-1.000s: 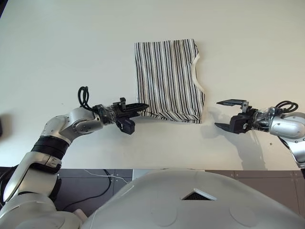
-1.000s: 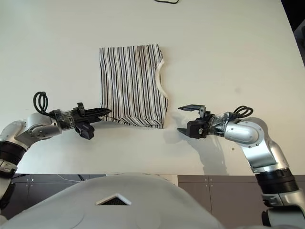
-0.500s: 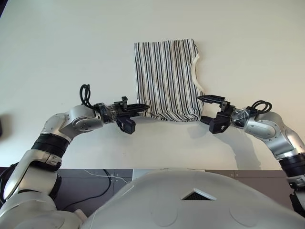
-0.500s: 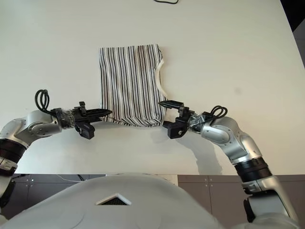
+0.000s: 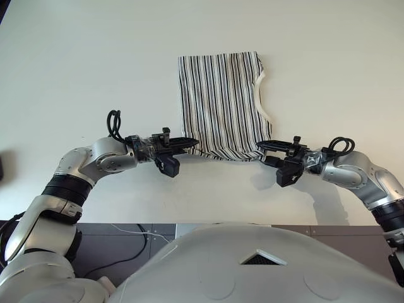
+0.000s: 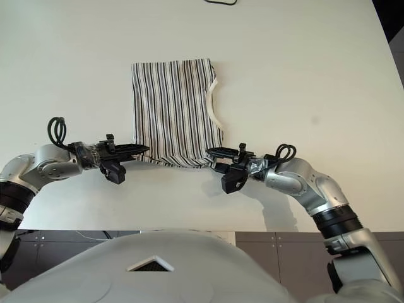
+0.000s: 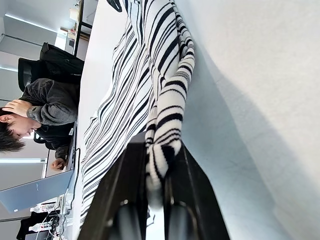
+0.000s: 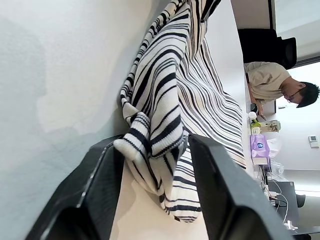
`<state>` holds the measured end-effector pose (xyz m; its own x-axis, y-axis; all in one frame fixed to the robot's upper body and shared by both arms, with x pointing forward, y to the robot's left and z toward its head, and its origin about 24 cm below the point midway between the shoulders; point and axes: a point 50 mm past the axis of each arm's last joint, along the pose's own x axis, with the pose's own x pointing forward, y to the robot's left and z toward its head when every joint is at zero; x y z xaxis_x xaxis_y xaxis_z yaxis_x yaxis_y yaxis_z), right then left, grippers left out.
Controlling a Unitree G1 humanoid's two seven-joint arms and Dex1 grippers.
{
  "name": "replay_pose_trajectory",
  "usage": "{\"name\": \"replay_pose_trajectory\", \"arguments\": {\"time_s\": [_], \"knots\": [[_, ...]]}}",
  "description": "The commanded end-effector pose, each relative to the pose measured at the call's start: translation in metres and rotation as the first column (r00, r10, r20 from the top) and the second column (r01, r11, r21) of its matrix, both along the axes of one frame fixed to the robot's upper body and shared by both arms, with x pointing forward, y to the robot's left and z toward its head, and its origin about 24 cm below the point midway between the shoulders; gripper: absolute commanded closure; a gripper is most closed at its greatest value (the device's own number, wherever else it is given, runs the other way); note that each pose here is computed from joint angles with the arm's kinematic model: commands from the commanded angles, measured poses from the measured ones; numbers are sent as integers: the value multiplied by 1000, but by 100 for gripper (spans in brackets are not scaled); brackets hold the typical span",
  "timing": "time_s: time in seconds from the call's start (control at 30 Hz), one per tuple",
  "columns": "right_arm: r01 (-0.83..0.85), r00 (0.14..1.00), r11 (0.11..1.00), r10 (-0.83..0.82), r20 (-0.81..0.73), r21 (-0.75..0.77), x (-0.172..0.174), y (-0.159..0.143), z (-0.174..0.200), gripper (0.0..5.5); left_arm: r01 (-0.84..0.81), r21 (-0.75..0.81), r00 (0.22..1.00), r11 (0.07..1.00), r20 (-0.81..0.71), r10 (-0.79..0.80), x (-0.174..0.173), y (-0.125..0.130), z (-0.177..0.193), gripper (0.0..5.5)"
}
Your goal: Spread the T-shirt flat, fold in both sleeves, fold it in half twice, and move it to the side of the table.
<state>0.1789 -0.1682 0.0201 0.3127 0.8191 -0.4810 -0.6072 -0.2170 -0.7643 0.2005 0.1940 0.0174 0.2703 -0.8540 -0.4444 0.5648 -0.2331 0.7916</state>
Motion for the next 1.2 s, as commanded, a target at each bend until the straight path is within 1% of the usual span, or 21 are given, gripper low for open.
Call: {"name": "replay_pose_trajectory", "arguments": {"time_s": [0.03,0.13,0.3,0.33,0.47,0.57,0.63,0.7,0.77,0.87,0.97,1.03,1.13,1.2], "knots": [[6,997,991,-15,-70,-131,-5,-14,-15,390,38,125,991,991,-134,-21,-21,2,-30,533],[12,998,990,-21,-63,-144,0,-18,-13,436,40,121,991,992,-132,-24,-21,-1,-29,533],[5,999,991,-12,-51,-134,8,-19,-4,535,35,103,993,994,-113,-23,-19,-2,-26,533],[3,999,992,-9,-50,-124,9,-19,0,540,42,94,993,995,-112,-32,-21,-3,-25,533],[16,997,999,-18,-75,-35,3,-18,23,540,49,22,994,999,-101,-47,-31,-10,-13,535],[26,994,999,-23,-106,26,-3,-16,42,540,11,-54,993,998,-116,-17,-37,-14,3,536],[42,989,997,-32,-143,61,-11,-18,61,540,-32,-109,984,994,-175,13,-48,-14,16,536],[63,977,994,-44,-211,85,-21,-21,80,540,-79,-145,972,986,-230,44,-55,-12,31,537],[101,952,991,-70,-297,91,-30,-26,101,540,-126,-182,951,975,-301,67,-64,-10,50,537],[165,904,979,-102,-414,119,-33,-29,135,540,-183,-225,914,957,-398,81,-70,-12,73,537],[205,879,972,-132,-458,112,-21,-30,155,540,-214,-271,896,938,-437,78,-64,-18,90,537],[242,865,963,-157,-477,122,-7,-32,160,540,-232,-279,891,932,-446,88,-51,-20,95,537],[329,853,930,-220,-474,161,31,-33,146,540,-296,-258,871,920,-468,149,-26,-19,89,537],[384,826,909,-260,-501,162,53,-34,131,540,-322,-238,860,916,-479,178,-8,-22,84,537]]}}
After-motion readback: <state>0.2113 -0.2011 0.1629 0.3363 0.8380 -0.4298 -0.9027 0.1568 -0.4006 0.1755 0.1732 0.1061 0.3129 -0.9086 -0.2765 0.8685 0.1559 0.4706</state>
